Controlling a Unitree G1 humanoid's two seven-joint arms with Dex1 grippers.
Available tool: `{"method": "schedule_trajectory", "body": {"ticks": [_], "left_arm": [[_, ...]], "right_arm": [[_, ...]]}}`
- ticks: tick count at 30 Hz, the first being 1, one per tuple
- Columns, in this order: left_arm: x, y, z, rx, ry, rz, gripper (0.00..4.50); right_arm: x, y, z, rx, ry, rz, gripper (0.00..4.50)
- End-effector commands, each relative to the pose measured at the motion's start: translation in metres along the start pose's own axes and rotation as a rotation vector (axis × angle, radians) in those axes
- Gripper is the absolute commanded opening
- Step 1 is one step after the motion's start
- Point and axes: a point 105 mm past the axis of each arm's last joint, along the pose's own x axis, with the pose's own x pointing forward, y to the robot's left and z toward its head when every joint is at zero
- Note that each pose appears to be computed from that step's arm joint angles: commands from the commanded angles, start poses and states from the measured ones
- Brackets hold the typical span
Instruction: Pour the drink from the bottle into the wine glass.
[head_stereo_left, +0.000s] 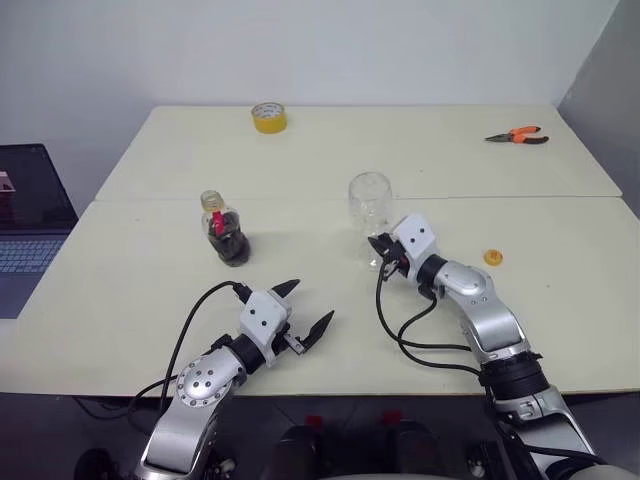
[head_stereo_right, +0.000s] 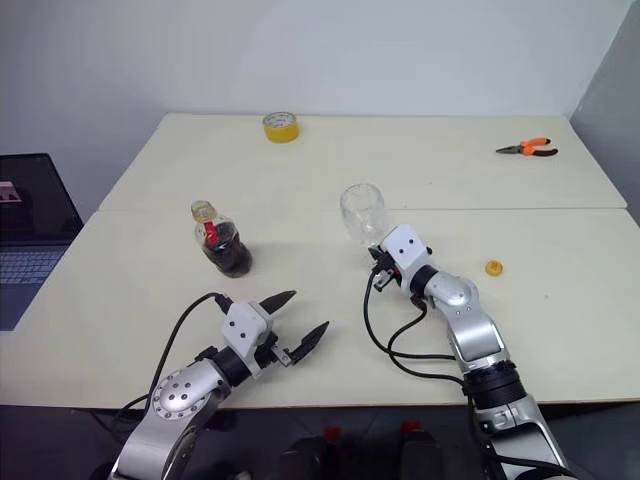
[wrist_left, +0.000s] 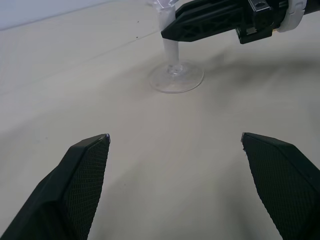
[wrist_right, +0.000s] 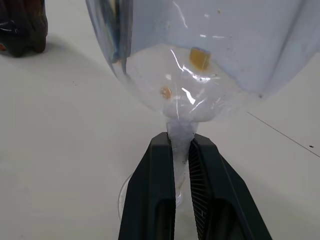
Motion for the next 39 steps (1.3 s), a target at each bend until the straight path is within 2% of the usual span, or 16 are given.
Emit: {"method": "schedule_trajectory", "body": {"ticks": [1,16,23,30,36,39], "left_arm": [[-0.001,0.002,0.008,0.033,-0.032,0.001,4.5],[-0.001,0.004,0.009,0.035,-0.036,0.015,4.5],[0.0,0.005,0.01,0.036,-0.037,0.016,4.5],[-0.001,0.006,0.01,0.036,-0.035,0.018,4.5],[-0.001,0.006,0.01,0.036,-0.033,0.017,4.5],[-0.001,0.006,0.01,0.036,-0.032,0.018,4.5]], "right_arm": [[-0.004,0.0,-0.028,0.034,0.116,-0.004,0.16],[-0.005,0.001,-0.049,0.054,0.221,0.005,0.16],[-0.003,0.007,-0.05,0.127,0.2,0.028,0.16],[-0.004,0.005,-0.05,0.122,0.199,0.028,0.16],[-0.004,0.003,-0.047,0.125,0.193,0.028,2.04],[-0.005,0.003,-0.047,0.125,0.193,0.026,3.15]]}}
